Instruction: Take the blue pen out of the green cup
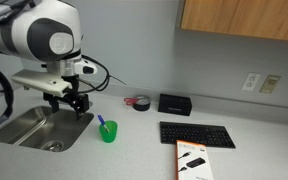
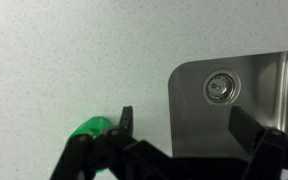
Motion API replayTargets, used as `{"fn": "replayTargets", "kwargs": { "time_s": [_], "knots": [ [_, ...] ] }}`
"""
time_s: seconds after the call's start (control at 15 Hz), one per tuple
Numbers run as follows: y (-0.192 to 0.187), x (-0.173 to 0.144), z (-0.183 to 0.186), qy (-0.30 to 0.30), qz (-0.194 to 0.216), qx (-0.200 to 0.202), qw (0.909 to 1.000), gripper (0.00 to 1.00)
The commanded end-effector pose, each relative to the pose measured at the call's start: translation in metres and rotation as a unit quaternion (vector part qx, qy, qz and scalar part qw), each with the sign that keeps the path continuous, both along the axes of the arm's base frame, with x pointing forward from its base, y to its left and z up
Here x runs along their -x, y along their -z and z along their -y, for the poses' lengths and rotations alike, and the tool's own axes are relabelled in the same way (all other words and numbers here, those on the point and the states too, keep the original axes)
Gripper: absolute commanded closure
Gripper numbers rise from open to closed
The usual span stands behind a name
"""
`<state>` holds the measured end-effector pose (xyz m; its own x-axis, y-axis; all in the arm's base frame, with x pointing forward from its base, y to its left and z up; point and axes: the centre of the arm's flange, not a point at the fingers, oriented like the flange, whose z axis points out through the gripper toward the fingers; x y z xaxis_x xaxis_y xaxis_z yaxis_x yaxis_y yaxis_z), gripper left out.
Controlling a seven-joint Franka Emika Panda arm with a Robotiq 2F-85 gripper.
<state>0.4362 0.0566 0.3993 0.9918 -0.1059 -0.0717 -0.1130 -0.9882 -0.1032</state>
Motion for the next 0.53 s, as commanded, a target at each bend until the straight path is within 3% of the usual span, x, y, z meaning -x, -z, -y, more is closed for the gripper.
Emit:
{"fn": "replayTargets", "kwargs": {
  "time_s": [0.0, 0.47],
  "knots": [
    [0.002, -0.003, 0.0, 0.001, -0.002, 0.0, 1.0, 0.0],
    [0.002, -0.02, 0.009, 0.012, 0.007, 0.006, 0.9999, 0.0]
  ]
}}
